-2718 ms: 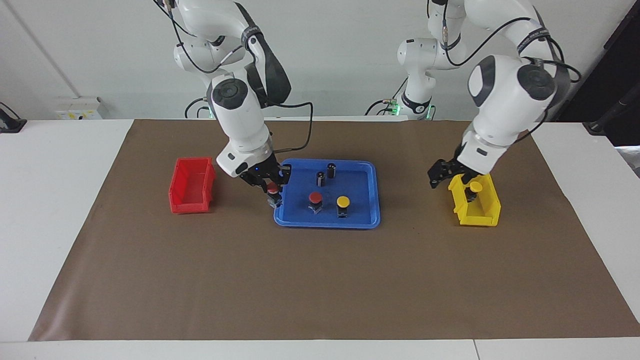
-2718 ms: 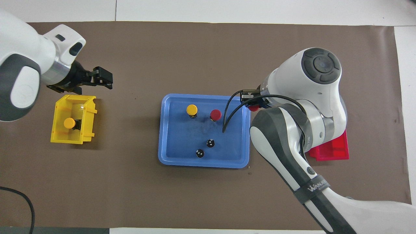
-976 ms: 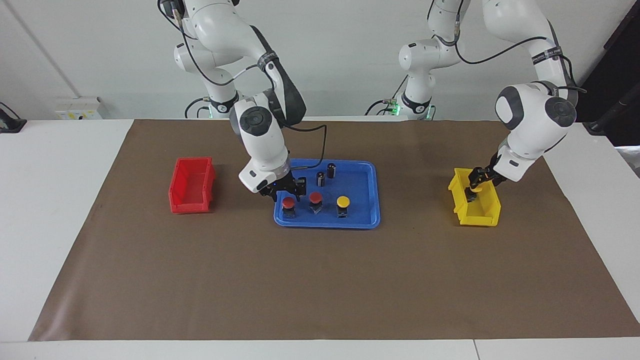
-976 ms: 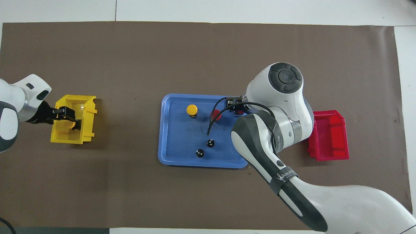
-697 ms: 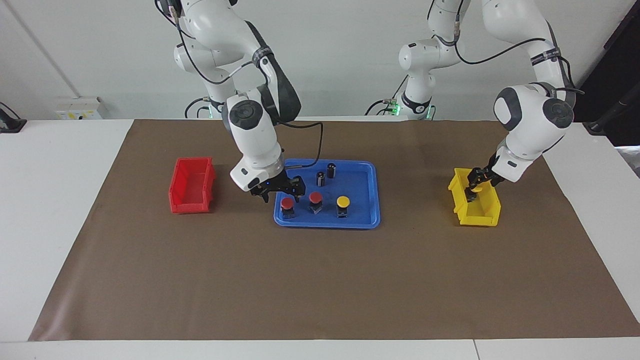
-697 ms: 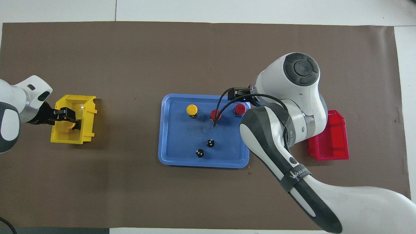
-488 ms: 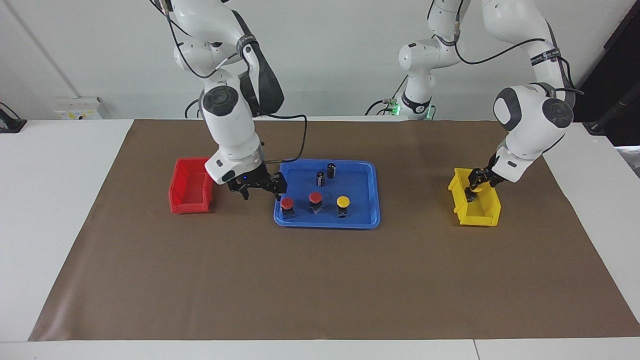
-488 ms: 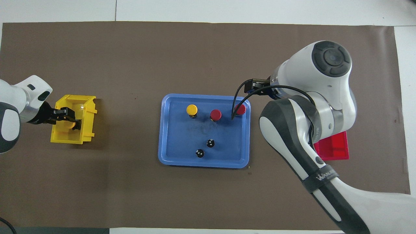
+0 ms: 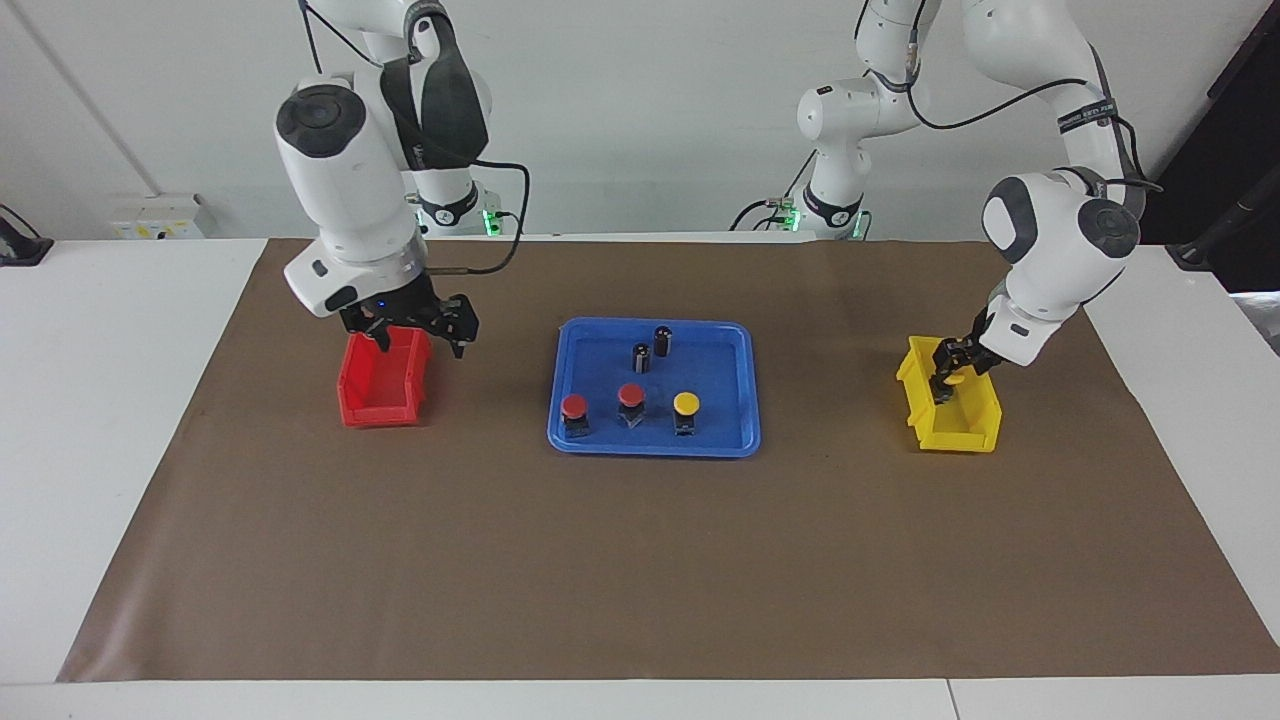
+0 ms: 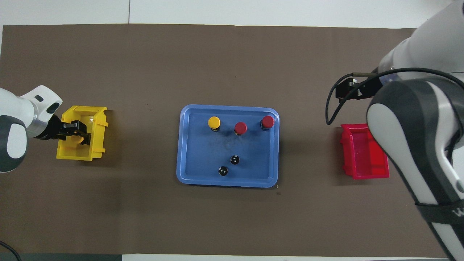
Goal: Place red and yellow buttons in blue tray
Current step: 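Grasp the second yellow button while the right gripper withdraws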
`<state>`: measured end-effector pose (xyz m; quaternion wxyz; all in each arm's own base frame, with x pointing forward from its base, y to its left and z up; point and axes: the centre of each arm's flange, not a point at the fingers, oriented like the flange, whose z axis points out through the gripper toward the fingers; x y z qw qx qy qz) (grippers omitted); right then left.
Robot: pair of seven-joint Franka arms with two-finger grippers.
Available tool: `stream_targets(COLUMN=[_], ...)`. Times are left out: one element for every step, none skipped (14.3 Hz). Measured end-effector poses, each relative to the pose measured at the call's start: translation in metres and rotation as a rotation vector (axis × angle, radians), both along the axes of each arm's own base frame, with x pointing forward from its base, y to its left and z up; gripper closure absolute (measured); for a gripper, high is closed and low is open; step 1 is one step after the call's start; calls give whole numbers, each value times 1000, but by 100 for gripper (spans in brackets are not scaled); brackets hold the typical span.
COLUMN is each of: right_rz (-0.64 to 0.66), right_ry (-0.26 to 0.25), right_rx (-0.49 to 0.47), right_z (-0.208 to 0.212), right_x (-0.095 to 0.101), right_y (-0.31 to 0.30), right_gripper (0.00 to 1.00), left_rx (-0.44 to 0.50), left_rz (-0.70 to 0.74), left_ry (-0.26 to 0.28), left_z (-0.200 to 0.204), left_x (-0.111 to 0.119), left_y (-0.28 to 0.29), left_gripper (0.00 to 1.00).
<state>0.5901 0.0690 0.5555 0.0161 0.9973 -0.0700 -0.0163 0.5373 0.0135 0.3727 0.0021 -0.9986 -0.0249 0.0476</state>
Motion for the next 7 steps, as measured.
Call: stream_targets(right_rz=[-22,-35,-36,-21,-6,5,9], right_ry=[-14,-21,-15,3,14,17,20], right_rx=[3,5,5,10,19,28,32], right_z=[13,25,36,48,58,64,65], right_x=[-3,-8,-14,-20,-23,-25,-26], right_y=[-22,-40,-52,-61,-69,-78,-85], right_gripper=[0,0,0,0,0,0,0], left_rx=[0,0,1,1,1,1,1], left_rz=[1,3,6,8,11,12,13], left_ry=[0,1,2,2,1,0,-1], left_z=[-2,-4,-5,-6,-6,-5,-5], left_x=[-1,-2,-3,-3,-3,-2,-2], left_y=[-1,-1,-1,-1,-1,-1,-1], left_gripper=[32,32,32,32,33,33,37])
